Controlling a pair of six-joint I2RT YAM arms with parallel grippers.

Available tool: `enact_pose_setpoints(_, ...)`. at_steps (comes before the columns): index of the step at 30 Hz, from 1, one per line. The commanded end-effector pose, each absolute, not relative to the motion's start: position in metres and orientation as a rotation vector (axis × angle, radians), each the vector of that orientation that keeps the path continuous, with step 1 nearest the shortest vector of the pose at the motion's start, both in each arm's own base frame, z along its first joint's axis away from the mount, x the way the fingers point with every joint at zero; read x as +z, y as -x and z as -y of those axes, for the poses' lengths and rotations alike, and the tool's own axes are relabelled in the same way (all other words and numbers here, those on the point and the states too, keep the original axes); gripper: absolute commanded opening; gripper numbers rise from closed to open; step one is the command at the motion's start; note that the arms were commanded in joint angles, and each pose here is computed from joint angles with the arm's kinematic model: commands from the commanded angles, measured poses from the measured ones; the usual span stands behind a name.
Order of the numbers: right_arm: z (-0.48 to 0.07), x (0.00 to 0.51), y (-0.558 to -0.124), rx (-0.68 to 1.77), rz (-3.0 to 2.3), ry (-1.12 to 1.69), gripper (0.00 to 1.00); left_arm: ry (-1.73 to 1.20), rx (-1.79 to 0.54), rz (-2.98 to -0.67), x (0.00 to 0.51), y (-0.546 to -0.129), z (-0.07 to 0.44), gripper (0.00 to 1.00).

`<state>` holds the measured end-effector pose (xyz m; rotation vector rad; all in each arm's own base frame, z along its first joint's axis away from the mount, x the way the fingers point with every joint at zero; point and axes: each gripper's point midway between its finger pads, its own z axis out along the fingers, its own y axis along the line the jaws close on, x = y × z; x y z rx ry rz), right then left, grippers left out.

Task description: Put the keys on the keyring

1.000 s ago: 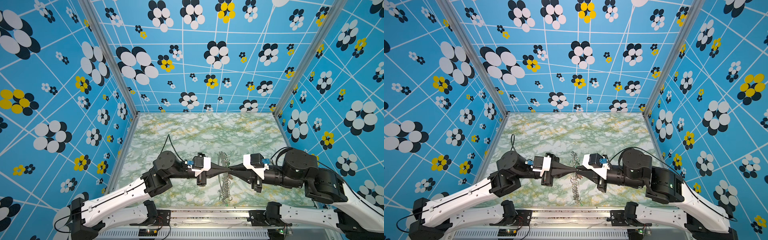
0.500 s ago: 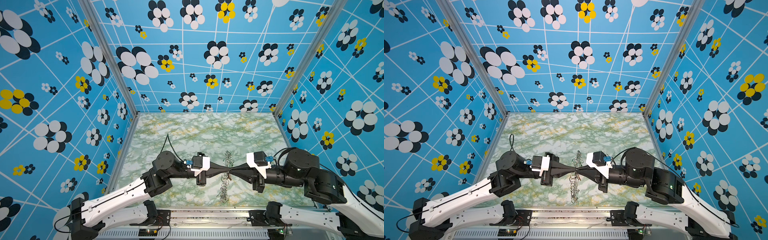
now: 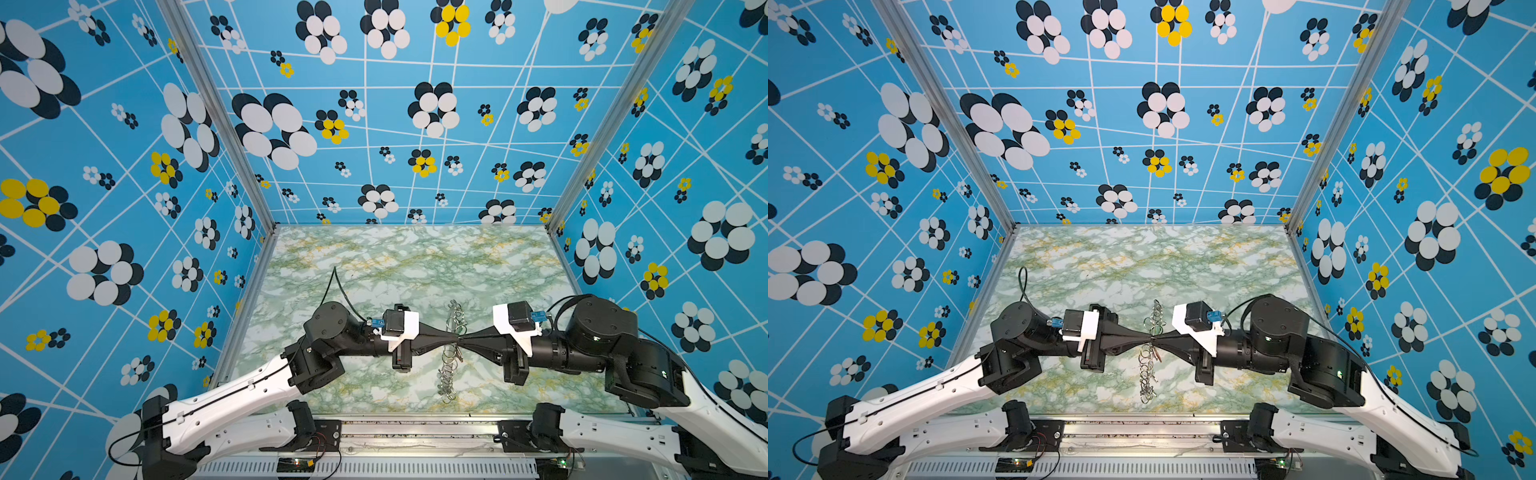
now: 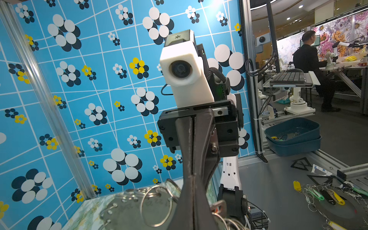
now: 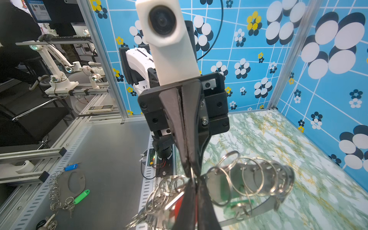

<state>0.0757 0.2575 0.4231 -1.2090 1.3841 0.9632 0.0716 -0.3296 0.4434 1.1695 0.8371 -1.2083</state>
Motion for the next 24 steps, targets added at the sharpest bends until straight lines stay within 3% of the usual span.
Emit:
enact_pose_setpoints(1,-0.258,0.426,-0.075,0.989,-1.374,1.198,0.00,-1.144,-1.207,-0.747,0.466,-0.064,0.319,0.00)
enact_pose_setpoints(7,-0.253,0.417,-0.077,0.925,-1.436,1.242,0.00,-1.160,-1.203,-0.830,0.457,-0.070,0.323,0.00)
enact_pose_setpoints(13,-0.246,0.413,-0.079,0.863,-1.490,1.287,0.00,-1.216,-1.217,-0.966,0.442,-0.073,0.327,0.19)
enact_pose_setpoints(24,-0.244,0.409,-0.081,0.817,-1.530,1.323,0.00,-1.332,-1.201,-1.122,0.427,-0.074,0.337,0.19)
